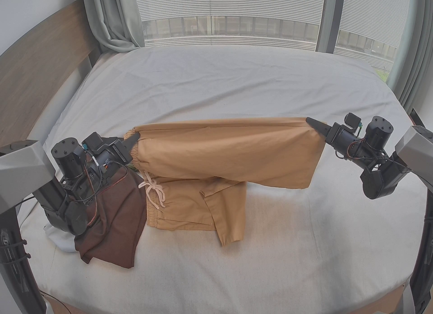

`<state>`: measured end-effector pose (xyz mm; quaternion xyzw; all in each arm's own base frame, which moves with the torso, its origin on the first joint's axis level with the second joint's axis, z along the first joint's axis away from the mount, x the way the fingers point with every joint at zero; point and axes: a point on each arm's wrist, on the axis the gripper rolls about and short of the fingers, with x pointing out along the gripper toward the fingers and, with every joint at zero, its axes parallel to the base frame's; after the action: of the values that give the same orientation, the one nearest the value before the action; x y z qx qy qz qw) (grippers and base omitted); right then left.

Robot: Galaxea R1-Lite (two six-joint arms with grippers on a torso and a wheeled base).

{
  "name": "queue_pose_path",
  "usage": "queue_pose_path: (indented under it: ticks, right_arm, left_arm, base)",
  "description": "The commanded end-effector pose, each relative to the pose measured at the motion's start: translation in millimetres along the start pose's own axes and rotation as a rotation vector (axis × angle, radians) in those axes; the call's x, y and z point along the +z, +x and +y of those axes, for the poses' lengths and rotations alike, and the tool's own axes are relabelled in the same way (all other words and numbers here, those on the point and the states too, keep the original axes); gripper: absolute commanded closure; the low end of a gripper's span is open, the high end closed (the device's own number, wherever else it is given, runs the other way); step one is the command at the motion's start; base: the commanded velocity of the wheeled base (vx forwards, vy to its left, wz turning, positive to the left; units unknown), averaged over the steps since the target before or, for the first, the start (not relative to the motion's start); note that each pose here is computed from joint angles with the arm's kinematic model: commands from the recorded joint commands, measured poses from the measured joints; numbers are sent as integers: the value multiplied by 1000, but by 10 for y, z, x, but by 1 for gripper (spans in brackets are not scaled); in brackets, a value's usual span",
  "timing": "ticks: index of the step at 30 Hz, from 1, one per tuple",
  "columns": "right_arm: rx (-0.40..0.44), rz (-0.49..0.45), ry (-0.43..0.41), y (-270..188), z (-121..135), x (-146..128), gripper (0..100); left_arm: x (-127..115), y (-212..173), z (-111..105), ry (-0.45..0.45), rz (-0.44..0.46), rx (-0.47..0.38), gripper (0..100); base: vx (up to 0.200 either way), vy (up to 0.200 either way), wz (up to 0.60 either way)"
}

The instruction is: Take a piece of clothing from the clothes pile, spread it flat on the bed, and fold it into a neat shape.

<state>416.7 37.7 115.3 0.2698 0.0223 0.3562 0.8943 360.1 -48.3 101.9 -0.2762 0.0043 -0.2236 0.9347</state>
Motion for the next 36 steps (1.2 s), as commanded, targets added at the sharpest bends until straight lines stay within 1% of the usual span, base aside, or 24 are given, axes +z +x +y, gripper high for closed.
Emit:
queue_pose_path:
  ticks: [1, 4, 7, 13, 19, 27, 36]
  right_arm:
    - [-12, -2, 4, 95, -121, -28, 100]
    - [-26, -15, 3, 154, -160, -25, 100]
    - [-39, -12, 12, 247, -257, -62, 100]
    - [-51, -9, 20, 402, -430, -123, 100]
    - [-70, -26, 18, 513, -576, -171, 100]
    - [-59, -35, 10, 608, -638, -182, 100]
    - [-64, -43, 7, 658, -706, -191, 100]
  left_arm:
    - [-125, 149, 136, -5, -2, 23, 100]
    - [-149, 197, 173, -6, -8, 27, 100]
    - [-178, 276, 225, -12, -21, 29, 100]
    - [-191, 439, 323, -61, -68, 33, 100]
    - [-244, 558, 422, -64, -84, 27, 100]
    - [-299, 697, 522, -77, -118, 30, 100]
    - [-331, 753, 582, -82, -126, 25, 100]
  base:
    - [0, 0, 0]
    - [0, 0, 0]
    - [0, 0, 0]
    - [0, 0, 0]
    - [0, 0, 0]
    - [0, 0, 0]
    - [0, 0, 0]
